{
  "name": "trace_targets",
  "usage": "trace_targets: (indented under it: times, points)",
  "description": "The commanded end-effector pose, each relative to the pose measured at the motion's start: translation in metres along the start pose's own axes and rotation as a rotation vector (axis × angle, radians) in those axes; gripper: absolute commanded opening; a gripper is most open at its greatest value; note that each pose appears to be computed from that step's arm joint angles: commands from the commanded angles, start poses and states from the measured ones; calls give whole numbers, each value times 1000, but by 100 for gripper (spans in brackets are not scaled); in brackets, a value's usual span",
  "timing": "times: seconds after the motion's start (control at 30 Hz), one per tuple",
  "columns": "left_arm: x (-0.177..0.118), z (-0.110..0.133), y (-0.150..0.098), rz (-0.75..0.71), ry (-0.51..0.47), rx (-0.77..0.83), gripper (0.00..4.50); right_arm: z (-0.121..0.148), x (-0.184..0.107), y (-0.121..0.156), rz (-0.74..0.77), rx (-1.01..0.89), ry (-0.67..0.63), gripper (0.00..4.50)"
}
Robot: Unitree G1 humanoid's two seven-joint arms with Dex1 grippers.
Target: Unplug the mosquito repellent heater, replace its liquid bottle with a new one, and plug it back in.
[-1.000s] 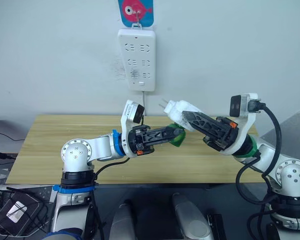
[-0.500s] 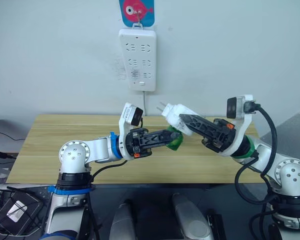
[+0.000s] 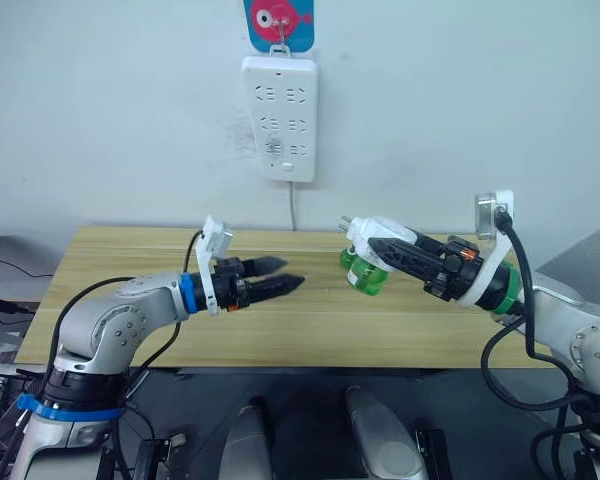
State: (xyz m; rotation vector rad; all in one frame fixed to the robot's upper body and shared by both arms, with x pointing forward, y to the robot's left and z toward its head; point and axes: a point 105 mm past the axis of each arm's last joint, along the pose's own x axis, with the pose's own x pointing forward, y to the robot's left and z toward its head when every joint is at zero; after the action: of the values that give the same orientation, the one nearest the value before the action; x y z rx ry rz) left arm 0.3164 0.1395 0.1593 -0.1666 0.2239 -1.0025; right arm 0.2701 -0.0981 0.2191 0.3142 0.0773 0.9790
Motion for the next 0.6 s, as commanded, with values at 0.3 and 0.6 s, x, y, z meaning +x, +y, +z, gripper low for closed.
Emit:
trace_targets:
  times: [0.3, 0.6]
  points:
    - [4, 99, 69, 289, -261, 457, 385, 8, 17, -3, -135, -435, -7, 295]
    - [35, 120, 66, 202, -308, 471, 385, 8, 25, 12, -72, -470, -19, 295]
